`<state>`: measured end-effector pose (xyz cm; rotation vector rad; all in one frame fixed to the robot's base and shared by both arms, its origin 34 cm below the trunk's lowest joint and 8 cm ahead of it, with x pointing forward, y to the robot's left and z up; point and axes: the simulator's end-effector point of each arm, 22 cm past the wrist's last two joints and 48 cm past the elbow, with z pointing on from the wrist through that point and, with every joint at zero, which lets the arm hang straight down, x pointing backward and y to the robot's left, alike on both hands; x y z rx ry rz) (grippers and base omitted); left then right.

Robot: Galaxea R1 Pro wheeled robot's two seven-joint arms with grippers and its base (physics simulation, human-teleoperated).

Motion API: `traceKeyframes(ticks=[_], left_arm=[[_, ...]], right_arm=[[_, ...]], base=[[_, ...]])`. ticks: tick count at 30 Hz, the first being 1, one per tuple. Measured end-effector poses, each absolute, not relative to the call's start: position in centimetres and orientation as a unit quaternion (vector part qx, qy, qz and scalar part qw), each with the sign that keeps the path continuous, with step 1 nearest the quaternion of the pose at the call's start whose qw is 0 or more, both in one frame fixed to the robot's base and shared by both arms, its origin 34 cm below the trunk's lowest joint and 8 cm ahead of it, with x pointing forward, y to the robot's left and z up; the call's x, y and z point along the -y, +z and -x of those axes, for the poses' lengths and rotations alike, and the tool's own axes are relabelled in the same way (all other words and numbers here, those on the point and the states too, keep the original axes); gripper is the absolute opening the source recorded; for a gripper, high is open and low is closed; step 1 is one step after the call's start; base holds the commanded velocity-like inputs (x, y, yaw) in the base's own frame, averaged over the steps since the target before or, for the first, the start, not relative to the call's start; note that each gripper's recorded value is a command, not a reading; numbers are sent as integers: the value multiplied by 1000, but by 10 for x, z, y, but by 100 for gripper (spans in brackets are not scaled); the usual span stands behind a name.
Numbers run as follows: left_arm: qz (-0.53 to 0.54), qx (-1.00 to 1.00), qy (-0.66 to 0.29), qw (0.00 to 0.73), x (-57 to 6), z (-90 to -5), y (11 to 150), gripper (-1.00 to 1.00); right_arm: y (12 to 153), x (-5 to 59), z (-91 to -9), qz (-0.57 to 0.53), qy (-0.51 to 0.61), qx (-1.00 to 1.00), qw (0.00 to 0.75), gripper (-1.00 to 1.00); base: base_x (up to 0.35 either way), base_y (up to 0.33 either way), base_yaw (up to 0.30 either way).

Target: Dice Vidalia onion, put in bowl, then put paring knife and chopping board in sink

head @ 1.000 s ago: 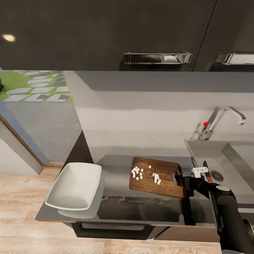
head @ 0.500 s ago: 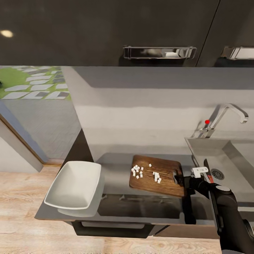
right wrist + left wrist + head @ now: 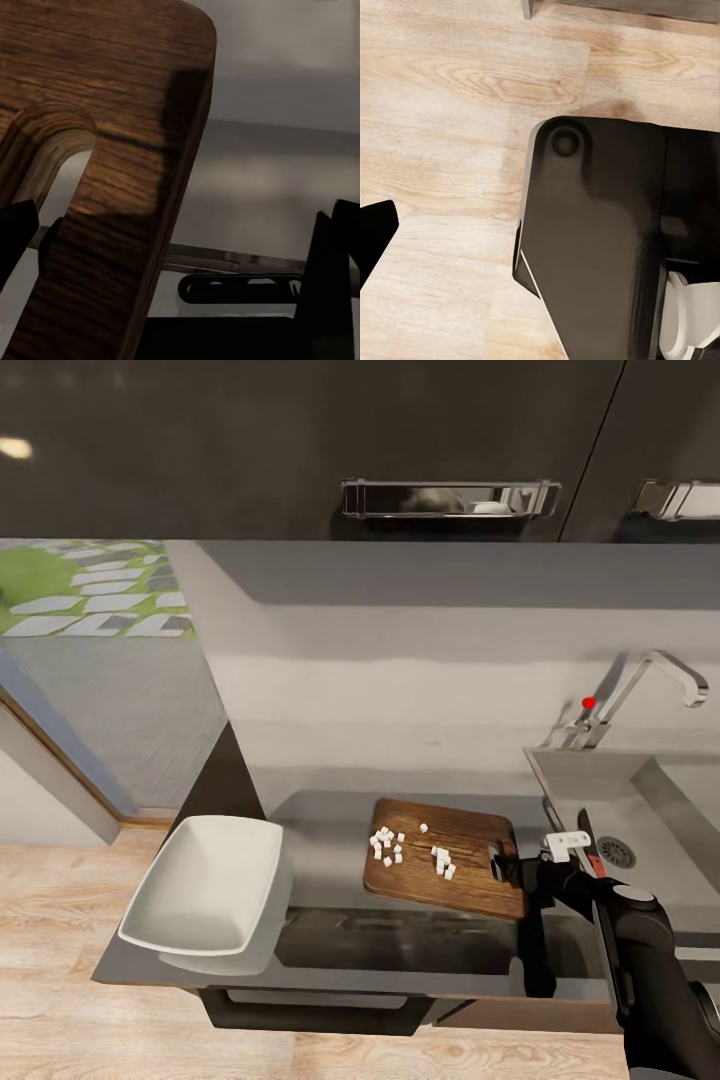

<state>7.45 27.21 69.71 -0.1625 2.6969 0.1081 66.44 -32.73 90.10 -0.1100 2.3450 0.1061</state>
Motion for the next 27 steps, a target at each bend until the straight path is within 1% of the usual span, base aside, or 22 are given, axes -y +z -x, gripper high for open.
traceKeyframes(ticks=[27], left_arm=[[58, -975, 40, 209, -272, -69, 698, 100]], right_arm=[[901, 329, -666, 43, 38, -921, 385, 100]], base=[[0, 0, 0]])
